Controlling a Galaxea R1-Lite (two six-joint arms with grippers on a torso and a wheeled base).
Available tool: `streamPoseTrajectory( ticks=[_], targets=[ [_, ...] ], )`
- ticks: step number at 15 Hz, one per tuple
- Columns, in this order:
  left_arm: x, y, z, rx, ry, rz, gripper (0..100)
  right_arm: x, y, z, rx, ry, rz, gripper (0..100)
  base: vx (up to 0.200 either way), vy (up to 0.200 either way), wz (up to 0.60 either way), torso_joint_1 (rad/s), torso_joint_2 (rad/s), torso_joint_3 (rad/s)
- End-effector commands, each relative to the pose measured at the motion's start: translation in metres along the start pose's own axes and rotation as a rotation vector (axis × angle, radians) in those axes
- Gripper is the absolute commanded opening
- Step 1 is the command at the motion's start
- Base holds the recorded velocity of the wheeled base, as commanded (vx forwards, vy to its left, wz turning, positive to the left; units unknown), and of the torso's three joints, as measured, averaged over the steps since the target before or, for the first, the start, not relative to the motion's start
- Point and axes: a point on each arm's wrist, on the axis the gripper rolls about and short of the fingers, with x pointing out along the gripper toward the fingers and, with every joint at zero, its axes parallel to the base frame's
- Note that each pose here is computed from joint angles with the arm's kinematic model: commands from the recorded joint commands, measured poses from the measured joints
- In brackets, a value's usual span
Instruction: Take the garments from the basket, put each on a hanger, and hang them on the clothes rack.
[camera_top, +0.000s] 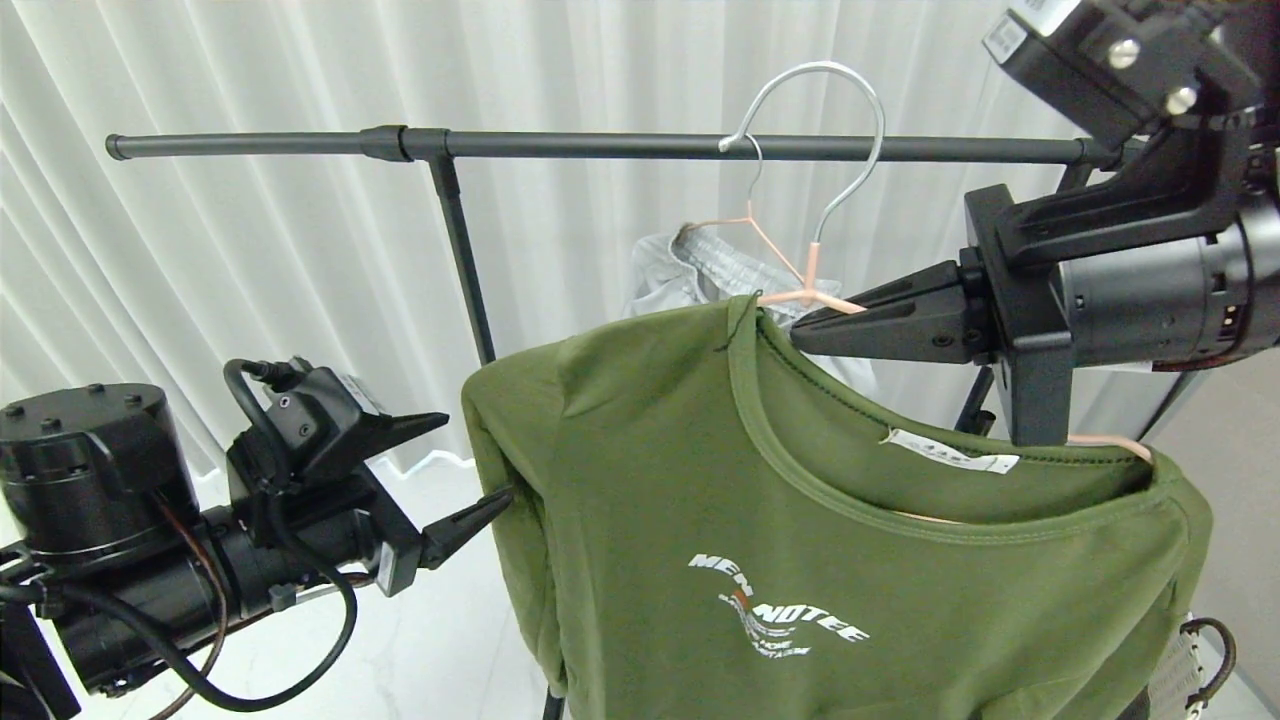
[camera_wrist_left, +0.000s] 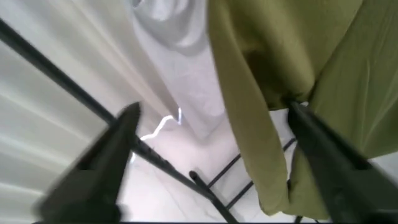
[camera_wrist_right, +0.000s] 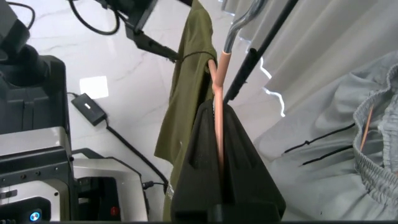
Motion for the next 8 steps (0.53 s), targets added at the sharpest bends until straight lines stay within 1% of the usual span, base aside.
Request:
streamPoseTrajectory(
  ticks=[1,3,8],
  targets=[
    [0.004,-0.001,-0.004,-0.003,0.016,-0.011,0,-0.003,0.003,0.002,-0.006,-0.008,0.004,0,0.0,0.0,0.0,0.0,0.0,0.0],
    [0.008,0.002,-0.008,-0.008,0.041,0.001,0,-0.004,0.004,0.002,-0.007,-0.009,0.002,0,0.0,0.0,0.0,0.0,0.0,0.0],
    [-0.002,0.023,-0.03,-0.017,0.175,0.186,0,-0.009,-0.001,0.002,-0.001,-0.009,-0.03,0,0.0,0.0,0.0,0.0,0.0,0.0]
  ],
)
